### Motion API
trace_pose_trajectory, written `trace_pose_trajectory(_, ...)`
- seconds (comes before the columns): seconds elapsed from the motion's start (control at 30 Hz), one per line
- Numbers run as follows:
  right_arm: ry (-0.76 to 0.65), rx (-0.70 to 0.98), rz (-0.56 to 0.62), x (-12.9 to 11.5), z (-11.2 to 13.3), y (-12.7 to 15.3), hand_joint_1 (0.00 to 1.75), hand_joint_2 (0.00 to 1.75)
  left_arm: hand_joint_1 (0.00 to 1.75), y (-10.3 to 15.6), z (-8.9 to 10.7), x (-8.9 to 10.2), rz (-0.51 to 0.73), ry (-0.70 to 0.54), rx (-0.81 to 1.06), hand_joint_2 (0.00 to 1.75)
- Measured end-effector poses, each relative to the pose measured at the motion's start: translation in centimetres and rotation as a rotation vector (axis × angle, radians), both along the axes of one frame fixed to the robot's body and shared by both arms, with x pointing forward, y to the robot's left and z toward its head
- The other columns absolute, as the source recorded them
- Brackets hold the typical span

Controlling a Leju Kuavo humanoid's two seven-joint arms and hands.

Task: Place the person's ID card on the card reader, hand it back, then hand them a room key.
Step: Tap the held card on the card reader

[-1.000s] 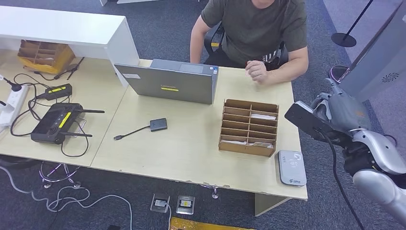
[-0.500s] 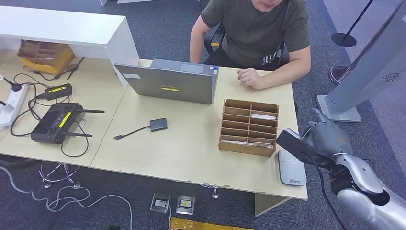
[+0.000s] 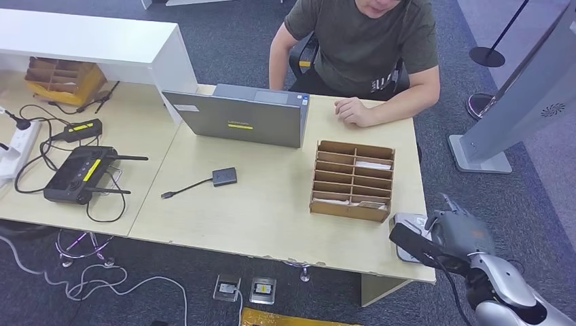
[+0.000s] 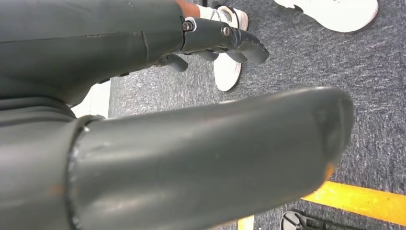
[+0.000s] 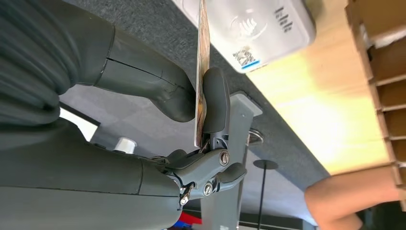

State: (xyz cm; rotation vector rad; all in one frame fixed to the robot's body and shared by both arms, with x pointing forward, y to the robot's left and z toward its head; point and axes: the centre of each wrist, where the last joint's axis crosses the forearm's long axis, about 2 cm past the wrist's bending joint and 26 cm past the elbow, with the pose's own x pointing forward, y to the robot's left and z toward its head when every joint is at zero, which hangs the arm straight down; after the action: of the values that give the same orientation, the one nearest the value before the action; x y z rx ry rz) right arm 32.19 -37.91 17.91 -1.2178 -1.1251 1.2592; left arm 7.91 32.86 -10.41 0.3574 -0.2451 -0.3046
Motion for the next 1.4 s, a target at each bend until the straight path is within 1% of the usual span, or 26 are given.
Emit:
trace_pose_trajectory(0.17,0.006,-0.010,0.043,0.0,-0.9,0.6,1.75,1.75,0.00,0.0,0.0,0.0,0.001,0.000,0.000,0.00)
trace_pose_trajectory(0.53,0.027,-0.007,0.054,0.4,-1.5,1.6,1.75,1.75,0.00,0.0,0.0,0.1,-0.006,0.002,0.000,0.00)
trace_pose_trajectory(0.7,0.056,0.016,0.023,0.6,-2.1,1.7,1.75,1.75,0.00,0.0,0.0,0.1,-0.007,0.004,-0.001,0.00)
trace_pose_trajectory(1.0,0.073,0.022,-0.029,0.8,-3.1,0.8,1.75,1.75,0.00,0.0,0.0,0.1,-0.008,0.005,-0.003,0.00)
trace_pose_trajectory(1.4,0.085,0.025,-0.047,0.9,-3.5,0.3,1.75,1.75,0.00,0.0,0.0,0.0,-0.007,0.005,0.000,0.00)
